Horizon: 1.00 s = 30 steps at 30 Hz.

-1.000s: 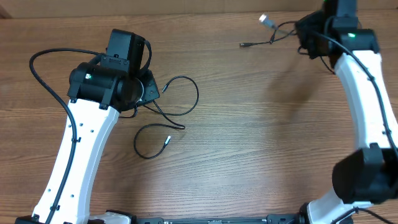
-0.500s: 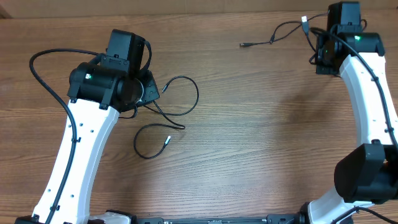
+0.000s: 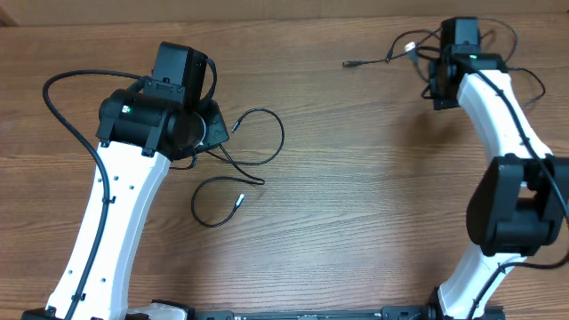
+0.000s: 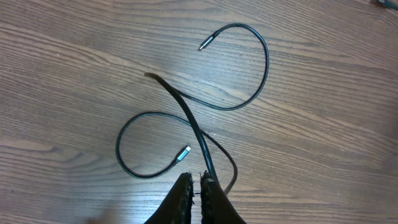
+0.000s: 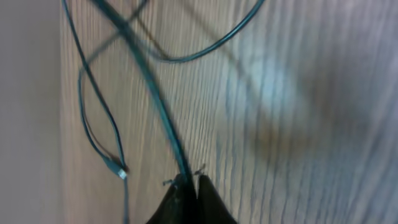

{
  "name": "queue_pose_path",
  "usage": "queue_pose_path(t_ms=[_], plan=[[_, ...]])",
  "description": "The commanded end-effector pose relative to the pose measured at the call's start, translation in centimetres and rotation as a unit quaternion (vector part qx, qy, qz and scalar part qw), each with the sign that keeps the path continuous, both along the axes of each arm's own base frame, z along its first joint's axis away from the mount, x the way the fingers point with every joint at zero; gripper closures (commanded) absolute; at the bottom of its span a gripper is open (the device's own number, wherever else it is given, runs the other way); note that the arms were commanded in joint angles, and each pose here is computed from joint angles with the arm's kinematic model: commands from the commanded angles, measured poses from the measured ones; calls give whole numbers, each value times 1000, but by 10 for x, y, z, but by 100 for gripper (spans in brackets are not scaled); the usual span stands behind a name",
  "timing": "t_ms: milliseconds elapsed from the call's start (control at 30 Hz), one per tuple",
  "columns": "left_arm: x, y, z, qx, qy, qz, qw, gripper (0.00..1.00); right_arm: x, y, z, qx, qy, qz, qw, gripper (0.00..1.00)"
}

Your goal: Untangle cables

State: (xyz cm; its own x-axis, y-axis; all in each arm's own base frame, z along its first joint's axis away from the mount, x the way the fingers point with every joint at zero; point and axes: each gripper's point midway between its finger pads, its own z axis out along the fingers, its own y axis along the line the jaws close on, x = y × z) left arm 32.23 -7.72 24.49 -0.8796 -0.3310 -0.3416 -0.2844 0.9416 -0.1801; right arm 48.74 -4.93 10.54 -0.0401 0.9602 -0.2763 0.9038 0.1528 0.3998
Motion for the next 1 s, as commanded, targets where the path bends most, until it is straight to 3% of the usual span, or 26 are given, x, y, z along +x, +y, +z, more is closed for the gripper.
queue_pose_path(t_ms=[0,100,400,567,633,733,800,833,967], plan=[[0,-4,0,-3,1,-8,1000,91,4,16,-8,-1,10,51,999,83],[0,-3,0,-3,2,-8,1000,91,4,17,-7,-2,10,55,998,50],[-1,-3,0,-3,3,-8,1000,91,16,18,5,-54,8,165,985,48],[-1,-3,0,-2,3,-8,1000,90,26,51,29,-28,-27,296,954,31],[-1,-3,0,-3,3,-8,1000,89,27,79,42,0,-58,383,922,21],[2,-4,1,-4,-2,-8,1000,88,14,141,74,70,-145,555,816,10],[3,-4,2,-5,-4,-7,1000,86,-2,172,91,122,-190,619,752,4],[3,-3,2,-6,-4,-2,1000,83,-19,194,102,165,-215,657,704,2],[5,5,2,-12,-3,23,1000,75,-64,236,107,201,-227,736,605,0]])
